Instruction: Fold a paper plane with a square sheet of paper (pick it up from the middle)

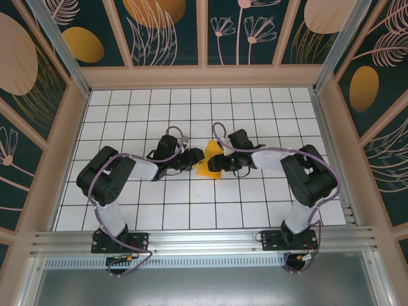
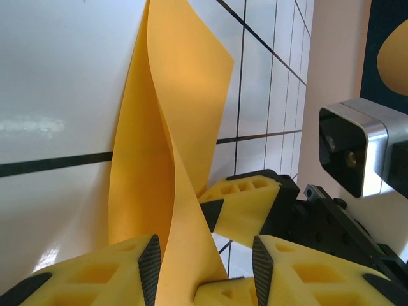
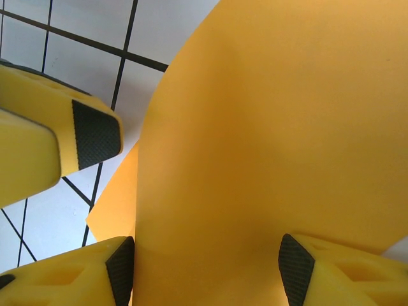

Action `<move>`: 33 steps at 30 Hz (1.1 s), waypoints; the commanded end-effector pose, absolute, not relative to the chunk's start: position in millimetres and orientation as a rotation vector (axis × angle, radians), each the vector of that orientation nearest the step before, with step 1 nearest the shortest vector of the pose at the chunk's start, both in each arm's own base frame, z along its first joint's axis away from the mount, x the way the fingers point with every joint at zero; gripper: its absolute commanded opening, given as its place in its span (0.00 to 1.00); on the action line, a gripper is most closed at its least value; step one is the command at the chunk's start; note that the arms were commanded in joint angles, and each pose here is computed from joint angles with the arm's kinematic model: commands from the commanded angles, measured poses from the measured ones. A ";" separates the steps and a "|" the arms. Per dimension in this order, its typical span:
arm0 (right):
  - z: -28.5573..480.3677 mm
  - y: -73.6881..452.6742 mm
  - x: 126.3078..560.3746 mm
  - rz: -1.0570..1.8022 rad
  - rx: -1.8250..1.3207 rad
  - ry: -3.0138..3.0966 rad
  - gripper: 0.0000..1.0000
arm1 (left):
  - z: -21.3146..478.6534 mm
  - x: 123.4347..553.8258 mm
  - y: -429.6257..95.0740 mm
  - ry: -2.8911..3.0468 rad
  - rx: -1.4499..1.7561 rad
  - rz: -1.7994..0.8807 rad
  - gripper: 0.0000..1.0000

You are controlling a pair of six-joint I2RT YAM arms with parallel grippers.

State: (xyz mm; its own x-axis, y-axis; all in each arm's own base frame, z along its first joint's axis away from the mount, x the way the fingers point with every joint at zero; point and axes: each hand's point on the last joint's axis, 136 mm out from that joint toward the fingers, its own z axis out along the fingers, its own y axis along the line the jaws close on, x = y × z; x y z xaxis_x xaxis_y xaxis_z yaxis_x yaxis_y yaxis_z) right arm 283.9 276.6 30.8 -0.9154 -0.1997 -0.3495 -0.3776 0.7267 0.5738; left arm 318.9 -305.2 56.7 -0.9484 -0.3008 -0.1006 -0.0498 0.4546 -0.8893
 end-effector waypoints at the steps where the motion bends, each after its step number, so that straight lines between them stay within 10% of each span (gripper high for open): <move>1: -6.7 262.9 252.6 0.948 -0.445 2.828 0.65 | 56.7 323.4 -311.4 2.464 -0.293 -1.500 0.45; 27: 39.5 281.7 271.6 1.048 -0.525 2.624 0.76 | 29.5 323.5 -313.9 2.534 -0.342 -1.492 0.37; 33: 81.7 280.7 307.6 1.015 -0.321 2.513 0.59 | 17.3 320.6 -307.3 2.578 -0.366 -1.423 0.28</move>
